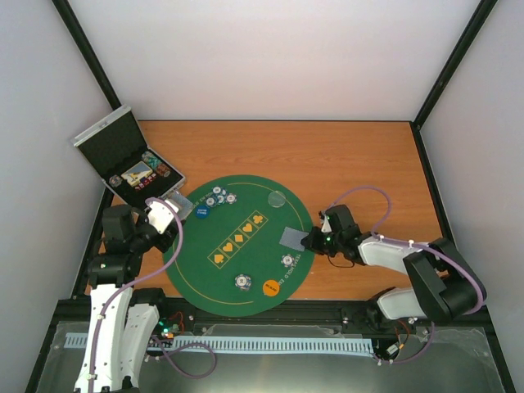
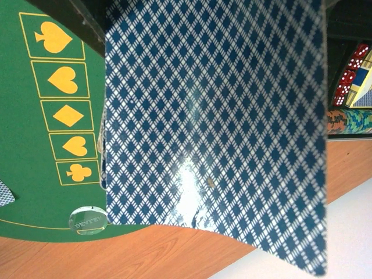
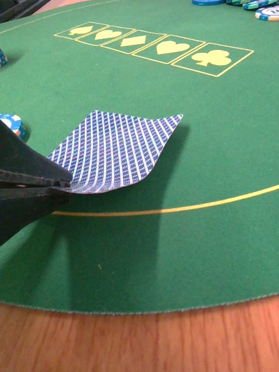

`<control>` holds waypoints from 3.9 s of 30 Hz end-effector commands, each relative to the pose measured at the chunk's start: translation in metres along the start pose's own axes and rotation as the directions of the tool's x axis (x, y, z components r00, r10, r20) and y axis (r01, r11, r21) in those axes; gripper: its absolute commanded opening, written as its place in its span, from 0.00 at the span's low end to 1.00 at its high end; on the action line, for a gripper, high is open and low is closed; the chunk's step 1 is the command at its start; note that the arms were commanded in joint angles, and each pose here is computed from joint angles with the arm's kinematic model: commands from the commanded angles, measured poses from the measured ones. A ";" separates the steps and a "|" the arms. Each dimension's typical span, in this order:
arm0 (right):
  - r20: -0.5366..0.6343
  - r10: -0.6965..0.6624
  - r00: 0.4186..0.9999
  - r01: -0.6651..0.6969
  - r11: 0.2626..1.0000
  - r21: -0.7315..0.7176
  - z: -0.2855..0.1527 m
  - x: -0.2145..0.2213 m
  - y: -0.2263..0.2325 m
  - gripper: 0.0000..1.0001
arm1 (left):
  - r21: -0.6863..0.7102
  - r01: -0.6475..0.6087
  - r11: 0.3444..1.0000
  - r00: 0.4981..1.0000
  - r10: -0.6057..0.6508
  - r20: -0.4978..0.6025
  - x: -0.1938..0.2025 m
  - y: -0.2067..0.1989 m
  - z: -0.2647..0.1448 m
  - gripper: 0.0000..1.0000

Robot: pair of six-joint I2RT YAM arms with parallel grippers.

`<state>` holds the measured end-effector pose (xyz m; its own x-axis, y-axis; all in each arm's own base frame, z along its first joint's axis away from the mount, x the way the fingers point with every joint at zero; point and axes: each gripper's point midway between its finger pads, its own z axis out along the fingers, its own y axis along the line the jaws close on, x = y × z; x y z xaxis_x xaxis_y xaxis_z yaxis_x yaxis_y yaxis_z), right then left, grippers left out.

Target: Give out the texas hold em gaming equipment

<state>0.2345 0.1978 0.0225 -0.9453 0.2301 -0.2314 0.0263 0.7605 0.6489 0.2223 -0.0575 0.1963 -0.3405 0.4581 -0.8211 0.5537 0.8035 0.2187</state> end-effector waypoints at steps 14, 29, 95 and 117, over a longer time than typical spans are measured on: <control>0.083 0.017 0.996 -0.016 1.000 -0.012 -0.014 -0.010 0.005 0.03 | -0.027 -0.006 1.000 0.999 0.007 0.037 -0.008 0.006 -0.003 0.48; 0.146 -0.126 0.981 0.125 0.992 0.018 -0.044 -0.037 0.036 0.03 | -0.026 -0.006 1.000 0.999 0.007 0.037 -0.008 0.006 -0.002 0.48; 0.162 -0.861 0.482 0.821 0.379 -0.426 0.013 0.018 0.363 0.85 | 0.226 -0.250 0.941 0.968 0.242 0.065 -0.025 -0.044 -0.038 0.46; 0.197 -0.867 0.458 0.826 0.334 -0.453 -0.017 0.023 0.373 0.41 | 0.215 -0.229 0.949 0.973 0.227 0.035 -0.013 -0.041 -0.030 0.47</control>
<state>0.2183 0.4819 0.2442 -0.4283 -0.4632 -0.7759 -0.9024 0.1740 0.3942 0.1777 -0.0836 0.2033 -0.2321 0.6166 -0.7523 0.7744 0.5852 0.2407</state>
